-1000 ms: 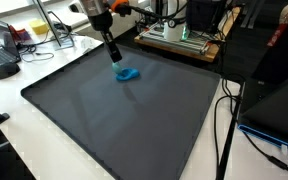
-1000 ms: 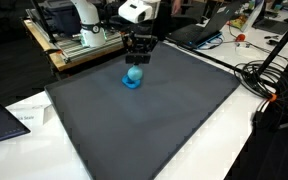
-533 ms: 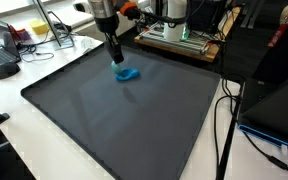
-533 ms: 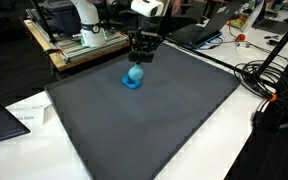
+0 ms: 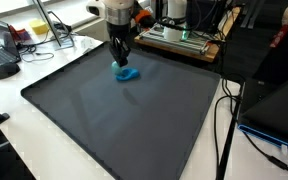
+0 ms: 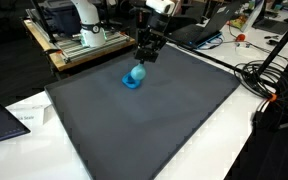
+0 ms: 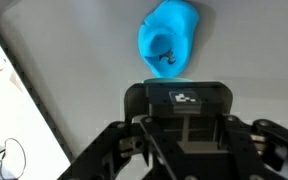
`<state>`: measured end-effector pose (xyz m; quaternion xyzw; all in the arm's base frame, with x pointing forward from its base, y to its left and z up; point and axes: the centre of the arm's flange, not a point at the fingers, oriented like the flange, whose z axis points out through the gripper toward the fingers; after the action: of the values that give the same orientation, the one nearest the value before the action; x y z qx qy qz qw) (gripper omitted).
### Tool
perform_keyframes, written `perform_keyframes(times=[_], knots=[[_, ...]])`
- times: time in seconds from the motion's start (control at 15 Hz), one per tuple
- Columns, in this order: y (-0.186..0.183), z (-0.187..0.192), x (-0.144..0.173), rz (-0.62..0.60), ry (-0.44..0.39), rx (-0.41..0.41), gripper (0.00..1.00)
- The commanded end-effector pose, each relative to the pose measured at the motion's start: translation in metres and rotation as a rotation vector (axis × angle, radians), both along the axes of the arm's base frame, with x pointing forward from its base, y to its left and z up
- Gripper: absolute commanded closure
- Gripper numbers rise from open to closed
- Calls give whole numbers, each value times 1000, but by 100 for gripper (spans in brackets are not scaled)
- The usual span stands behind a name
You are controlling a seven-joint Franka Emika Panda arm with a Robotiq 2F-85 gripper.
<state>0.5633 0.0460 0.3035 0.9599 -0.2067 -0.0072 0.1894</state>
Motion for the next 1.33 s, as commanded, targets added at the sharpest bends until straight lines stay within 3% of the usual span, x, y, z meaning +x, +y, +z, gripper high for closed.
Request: perform_keyframes(times=[0.0,0.4,1.27], knots=[[26,-10,-6,25,-36,-113,78],[67,-29,-15,86,-56,-269,78],[131,-92,-38,201,-15,-567,78]])
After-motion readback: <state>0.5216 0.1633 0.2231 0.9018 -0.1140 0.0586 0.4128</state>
